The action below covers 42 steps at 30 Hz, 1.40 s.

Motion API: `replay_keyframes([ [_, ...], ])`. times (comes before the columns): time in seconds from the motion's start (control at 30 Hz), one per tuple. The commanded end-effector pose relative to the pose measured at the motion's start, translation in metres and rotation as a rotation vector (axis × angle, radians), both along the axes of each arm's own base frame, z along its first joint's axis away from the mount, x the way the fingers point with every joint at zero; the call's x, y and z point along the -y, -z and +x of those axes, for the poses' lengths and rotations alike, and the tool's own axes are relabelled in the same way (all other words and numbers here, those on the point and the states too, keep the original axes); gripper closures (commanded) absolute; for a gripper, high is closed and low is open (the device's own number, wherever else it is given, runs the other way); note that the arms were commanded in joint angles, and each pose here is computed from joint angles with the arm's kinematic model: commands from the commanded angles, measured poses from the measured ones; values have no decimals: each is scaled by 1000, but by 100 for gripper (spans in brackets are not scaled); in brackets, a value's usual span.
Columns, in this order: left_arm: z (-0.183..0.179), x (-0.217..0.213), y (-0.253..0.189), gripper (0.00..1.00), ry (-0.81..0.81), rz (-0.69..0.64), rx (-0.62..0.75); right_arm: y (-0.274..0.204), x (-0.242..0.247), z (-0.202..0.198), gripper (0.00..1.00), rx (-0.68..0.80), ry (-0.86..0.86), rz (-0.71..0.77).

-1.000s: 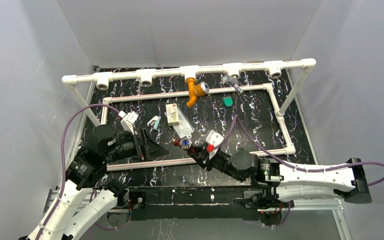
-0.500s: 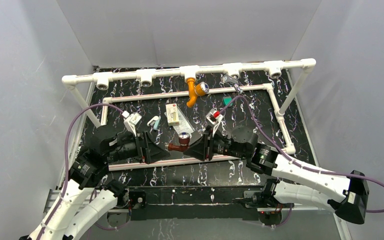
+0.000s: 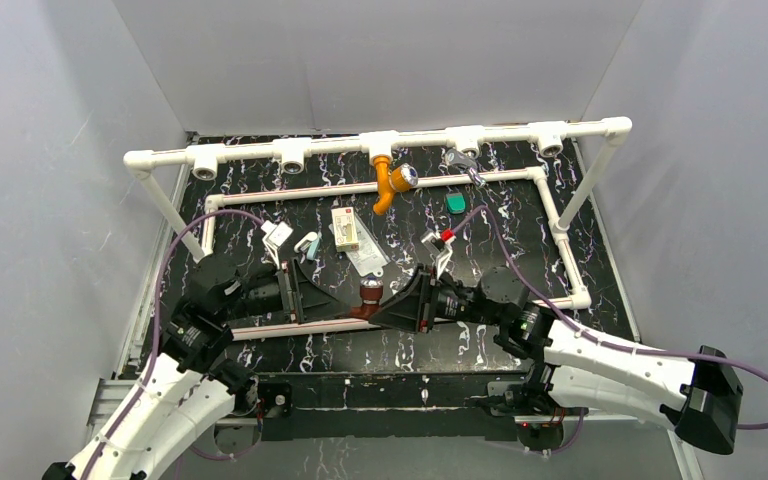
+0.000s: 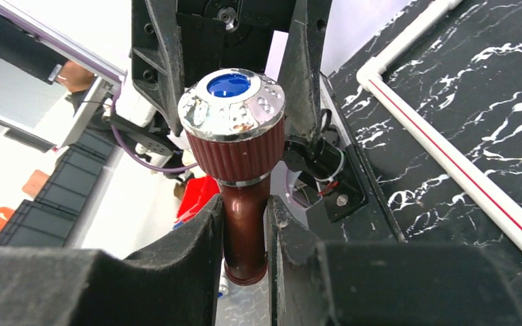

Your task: Install the water faucets

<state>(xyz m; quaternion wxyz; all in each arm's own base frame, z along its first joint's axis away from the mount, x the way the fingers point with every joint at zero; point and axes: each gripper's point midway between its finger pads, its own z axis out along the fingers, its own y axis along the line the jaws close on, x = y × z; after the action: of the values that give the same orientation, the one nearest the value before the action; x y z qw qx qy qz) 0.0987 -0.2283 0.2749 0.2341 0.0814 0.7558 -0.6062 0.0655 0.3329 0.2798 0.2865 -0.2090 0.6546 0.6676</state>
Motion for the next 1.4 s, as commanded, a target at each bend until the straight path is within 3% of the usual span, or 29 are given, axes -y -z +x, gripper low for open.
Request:
replay_keyframes([
  [0.0, -13, 5, -32, 23, 82, -131, 41, -45, 9, -8, 99, 8, -24, 202],
  [0.37, -21, 5, -40, 31, 116, -215, 22, -46, 9, -5, 99, -58, -16, 281],
  [0.97, -13, 4, -16, 56, 72, -133, -1, -39, 3, 2, 99, -93, 13, 249],
  [1.37, -11, 4, -14, 60, 59, -124, -4, -30, 2, 0, 99, -102, -4, 194],
])
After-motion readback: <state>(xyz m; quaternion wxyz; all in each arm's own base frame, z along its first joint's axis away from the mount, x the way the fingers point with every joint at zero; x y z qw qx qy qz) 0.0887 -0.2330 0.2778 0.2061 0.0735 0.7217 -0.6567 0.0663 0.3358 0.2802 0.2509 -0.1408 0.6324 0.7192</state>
